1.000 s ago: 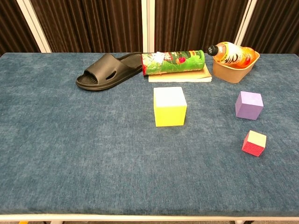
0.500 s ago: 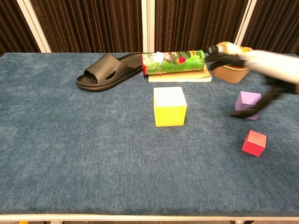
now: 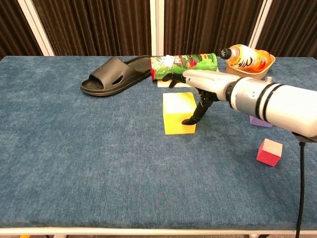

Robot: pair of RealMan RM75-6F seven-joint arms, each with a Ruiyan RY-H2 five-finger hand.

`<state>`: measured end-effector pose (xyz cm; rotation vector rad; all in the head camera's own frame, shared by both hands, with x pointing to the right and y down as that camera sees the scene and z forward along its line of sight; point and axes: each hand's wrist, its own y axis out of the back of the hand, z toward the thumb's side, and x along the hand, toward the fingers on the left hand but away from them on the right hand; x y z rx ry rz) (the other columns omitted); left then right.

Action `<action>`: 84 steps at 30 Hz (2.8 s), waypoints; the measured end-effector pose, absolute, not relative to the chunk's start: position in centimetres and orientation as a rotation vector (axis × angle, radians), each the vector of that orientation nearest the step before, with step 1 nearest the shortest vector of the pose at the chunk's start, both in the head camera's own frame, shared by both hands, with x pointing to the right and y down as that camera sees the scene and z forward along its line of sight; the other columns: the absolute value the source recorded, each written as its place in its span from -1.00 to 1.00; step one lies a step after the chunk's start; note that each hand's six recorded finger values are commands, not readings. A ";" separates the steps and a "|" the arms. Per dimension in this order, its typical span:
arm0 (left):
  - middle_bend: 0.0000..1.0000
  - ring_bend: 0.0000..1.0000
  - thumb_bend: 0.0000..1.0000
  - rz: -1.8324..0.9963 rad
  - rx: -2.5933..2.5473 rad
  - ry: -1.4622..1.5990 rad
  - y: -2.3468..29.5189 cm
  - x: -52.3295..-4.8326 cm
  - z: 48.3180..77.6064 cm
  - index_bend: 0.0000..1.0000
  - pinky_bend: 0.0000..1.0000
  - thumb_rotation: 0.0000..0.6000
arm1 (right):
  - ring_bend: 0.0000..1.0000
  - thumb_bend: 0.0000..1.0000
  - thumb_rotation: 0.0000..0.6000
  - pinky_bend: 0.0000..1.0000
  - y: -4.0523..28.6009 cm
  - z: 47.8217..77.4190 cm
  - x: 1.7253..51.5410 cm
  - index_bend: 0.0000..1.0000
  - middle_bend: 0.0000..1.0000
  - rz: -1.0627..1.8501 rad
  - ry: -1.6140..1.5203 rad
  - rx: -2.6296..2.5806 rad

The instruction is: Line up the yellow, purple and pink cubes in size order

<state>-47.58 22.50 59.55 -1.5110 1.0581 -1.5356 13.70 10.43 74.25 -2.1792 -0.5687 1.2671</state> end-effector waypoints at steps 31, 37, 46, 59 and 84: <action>-0.69 -0.79 -0.87 -1.534 -1.497 1.079 23.1 -47.9 58.8 -0.73 -0.69 1.00 | -1.00 -0.85 1.00 -1.00 10.2 74.2 9.3 -1.00 -1.00 1.270 -0.638 -2.204; -0.69 -0.79 -0.87 -1.518 -1.506 1.079 23.0 -47.5 58.9 -0.73 -0.69 1.00 | -1.00 -0.83 1.00 -1.00 9.0 71.1 15.2 -0.99 -0.77 1.280 -0.748 -2.127; -0.69 -0.79 -0.87 -1.498 -1.522 1.069 22.8 -46.7 59.1 -0.73 -0.69 1.00 | -1.00 -0.78 1.00 -1.00 10.5 69.1 29.4 -0.74 -0.68 1.479 -0.855 -1.951; -0.69 -0.79 -0.87 -1.509 -1.528 1.051 22.9 -46.4 59.3 -0.73 -0.69 1.00 | -1.00 -0.75 1.00 -1.00 11.1 72.4 33.7 -0.65 -0.68 1.636 -0.835 -1.913; -0.69 -0.79 -0.87 -1.527 -1.526 1.043 22.9 -46.7 59.6 -0.73 -0.69 1.00 | -1.00 -0.56 1.00 -1.00 9.7 72.2 28.6 -0.09 -0.69 1.479 -0.879 -2.052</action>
